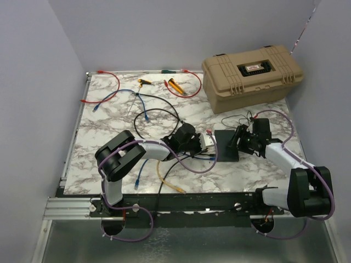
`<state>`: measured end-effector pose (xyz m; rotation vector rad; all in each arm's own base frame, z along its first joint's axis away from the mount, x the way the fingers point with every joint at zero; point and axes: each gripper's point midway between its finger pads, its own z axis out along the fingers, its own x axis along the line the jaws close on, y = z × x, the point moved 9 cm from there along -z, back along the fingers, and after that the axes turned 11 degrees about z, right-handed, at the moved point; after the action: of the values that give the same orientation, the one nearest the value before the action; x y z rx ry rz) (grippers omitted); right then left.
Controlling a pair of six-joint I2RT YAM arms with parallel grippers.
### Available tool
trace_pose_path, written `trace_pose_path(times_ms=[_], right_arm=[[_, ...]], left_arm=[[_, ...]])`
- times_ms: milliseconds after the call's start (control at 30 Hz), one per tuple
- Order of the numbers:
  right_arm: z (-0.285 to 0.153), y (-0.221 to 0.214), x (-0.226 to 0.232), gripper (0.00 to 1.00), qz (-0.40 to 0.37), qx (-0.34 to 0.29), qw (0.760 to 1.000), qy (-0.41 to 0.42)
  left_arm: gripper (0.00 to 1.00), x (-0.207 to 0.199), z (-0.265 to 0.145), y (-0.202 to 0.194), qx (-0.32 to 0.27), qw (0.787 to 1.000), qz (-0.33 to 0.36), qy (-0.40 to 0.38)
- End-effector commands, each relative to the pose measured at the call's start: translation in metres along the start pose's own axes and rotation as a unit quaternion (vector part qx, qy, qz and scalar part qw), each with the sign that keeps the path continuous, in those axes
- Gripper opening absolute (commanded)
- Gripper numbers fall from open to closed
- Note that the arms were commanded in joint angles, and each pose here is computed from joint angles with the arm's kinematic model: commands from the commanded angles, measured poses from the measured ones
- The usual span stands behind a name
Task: Insert the plug into the switch port
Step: Insert the connector into the switch port.
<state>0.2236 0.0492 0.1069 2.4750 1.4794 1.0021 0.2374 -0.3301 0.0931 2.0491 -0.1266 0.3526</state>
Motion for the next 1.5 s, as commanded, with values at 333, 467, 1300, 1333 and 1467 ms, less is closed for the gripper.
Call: trace_pose_path(times_ms=[333, 467, 1300, 1333, 1467], right_arm=[[0.005, -0.007, 0.007, 0.62, -0.032, 0.048, 0.995, 0.080], [0.004, -0.007, 0.010, 0.61, -0.032, 0.050, 0.994, 0.091], [-0.001, -0.006, 0.002, 0.67, -0.003, 0.000, 0.999, 0.044], [-0.002, -0.008, 0.001, 0.67, -0.002, 0.005, 0.999, 0.045], [-0.001, -0.022, -0.004, 0.66, 0.009, 0.030, 0.998, 0.058]], left_arm=[[0.00, -0.018, -0.004, -0.007, -0.022, 0.999, -0.019, -0.028], [0.00, -0.020, -0.005, -0.008, -0.025, 0.999, -0.026, -0.031], [0.00, -0.022, 0.004, -0.015, -0.015, 0.998, -0.046, -0.045], [0.00, -0.022, 0.005, -0.015, -0.013, 0.998, -0.047, -0.045], [0.00, -0.022, 0.006, -0.013, -0.016, 0.997, -0.050, -0.049]])
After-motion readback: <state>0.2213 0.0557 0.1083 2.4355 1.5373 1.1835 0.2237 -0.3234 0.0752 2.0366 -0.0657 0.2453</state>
